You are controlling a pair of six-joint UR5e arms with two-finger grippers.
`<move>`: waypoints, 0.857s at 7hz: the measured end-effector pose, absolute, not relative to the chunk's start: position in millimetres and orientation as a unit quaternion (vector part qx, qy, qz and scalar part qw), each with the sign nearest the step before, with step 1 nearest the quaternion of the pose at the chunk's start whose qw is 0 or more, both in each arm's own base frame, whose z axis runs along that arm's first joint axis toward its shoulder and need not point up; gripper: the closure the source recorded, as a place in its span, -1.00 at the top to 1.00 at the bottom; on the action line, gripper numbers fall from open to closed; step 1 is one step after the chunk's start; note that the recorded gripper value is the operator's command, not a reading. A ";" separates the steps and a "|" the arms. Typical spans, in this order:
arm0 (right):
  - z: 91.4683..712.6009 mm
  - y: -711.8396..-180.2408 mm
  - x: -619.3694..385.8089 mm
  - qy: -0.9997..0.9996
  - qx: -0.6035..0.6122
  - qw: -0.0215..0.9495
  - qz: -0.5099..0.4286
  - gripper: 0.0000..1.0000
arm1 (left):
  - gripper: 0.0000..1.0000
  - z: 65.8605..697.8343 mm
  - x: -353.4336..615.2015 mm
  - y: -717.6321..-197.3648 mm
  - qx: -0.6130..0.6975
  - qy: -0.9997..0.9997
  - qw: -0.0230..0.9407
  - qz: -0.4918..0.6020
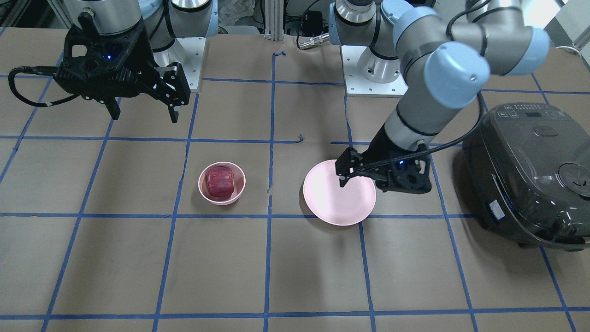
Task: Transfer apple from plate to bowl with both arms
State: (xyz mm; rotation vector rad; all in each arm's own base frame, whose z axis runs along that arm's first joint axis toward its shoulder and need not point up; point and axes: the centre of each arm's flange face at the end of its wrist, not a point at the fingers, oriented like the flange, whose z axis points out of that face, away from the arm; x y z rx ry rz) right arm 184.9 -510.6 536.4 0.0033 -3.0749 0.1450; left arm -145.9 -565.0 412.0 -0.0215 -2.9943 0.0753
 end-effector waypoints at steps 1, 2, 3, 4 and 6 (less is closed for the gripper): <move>536.3 -510.4 185.3 -0.998 0.000 0.031 0.047 1.00 | 1.00 465.7 -137.1 -555.6 -0.011 -0.999 0.044 0.016; 536.2 -510.5 185.9 -0.998 -0.006 0.028 0.047 1.00 | 1.00 501.9 -138.0 -540.7 -0.016 -0.999 0.030 0.017; 535.6 -511.2 186.4 -0.998 -0.019 0.025 0.048 1.00 | 1.00 520.5 -140.5 -529.2 -0.020 -0.999 0.026 0.021; 534.7 -512.0 187.0 -0.998 -0.032 0.022 0.048 1.00 | 1.00 525.9 -141.9 -521.8 -0.022 -0.999 0.024 0.020; 533.8 -512.7 187.2 -0.998 -0.039 0.022 0.049 1.00 | 1.00 522.5 -142.3 -516.6 -0.025 -0.999 0.018 0.016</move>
